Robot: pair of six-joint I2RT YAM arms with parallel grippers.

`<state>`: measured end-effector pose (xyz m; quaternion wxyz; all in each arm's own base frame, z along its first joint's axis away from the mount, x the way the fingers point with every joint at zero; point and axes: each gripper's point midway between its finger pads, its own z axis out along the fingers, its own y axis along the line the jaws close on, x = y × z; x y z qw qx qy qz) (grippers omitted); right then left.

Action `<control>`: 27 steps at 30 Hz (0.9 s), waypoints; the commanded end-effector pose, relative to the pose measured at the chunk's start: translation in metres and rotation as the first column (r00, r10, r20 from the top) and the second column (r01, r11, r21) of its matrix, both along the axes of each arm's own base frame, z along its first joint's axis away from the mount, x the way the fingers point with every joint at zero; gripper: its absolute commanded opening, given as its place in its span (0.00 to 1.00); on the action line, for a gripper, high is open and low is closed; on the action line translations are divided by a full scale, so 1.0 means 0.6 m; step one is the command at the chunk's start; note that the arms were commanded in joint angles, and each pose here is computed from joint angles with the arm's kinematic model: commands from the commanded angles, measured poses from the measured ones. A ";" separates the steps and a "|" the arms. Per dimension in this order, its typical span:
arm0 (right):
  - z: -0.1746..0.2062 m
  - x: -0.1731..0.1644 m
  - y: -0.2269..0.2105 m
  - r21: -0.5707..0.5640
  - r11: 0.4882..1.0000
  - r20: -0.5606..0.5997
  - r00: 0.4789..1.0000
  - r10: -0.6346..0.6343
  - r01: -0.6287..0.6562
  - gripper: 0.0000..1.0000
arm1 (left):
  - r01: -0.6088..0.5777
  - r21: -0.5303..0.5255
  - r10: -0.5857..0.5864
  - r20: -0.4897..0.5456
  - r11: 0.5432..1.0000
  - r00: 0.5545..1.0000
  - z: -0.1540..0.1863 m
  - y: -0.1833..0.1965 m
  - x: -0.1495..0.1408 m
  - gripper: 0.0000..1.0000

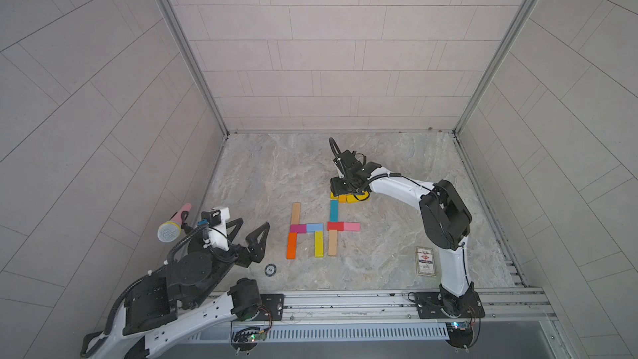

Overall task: Assemble the letter h with building blocks
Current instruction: Pick up the building block from the center of the board.

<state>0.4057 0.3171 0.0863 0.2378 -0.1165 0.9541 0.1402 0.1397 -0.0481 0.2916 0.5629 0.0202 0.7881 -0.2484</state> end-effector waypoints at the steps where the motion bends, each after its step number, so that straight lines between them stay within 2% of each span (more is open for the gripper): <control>1: -0.019 0.000 0.016 0.022 1.000 -0.040 0.999 0.016 -0.015 0.61 | -0.013 -0.003 0.013 0.023 1.000 1.000 0.009 0.012 -0.001 1.00; 7: -0.035 -0.004 0.041 0.067 0.998 -0.085 0.996 0.017 -0.011 0.61 | -0.017 -0.004 0.017 0.025 1.000 1.000 0.009 0.018 -0.003 1.00; 16: -0.072 -0.004 0.036 0.055 0.998 -0.132 0.991 -0.016 0.023 0.62 | -0.022 -0.012 0.022 0.034 1.000 0.999 0.011 0.024 -0.004 1.00; 22: -0.082 0.011 -0.004 -0.059 0.995 -0.108 0.990 -0.090 0.084 0.62 | -0.020 -0.017 0.021 0.033 1.000 0.999 0.011 0.024 -0.005 1.00; 27: -0.091 0.020 -0.004 -0.099 0.992 -0.108 0.990 -0.088 0.077 0.63 | -0.020 -0.016 0.021 0.034 1.000 0.999 0.011 0.024 -0.005 1.00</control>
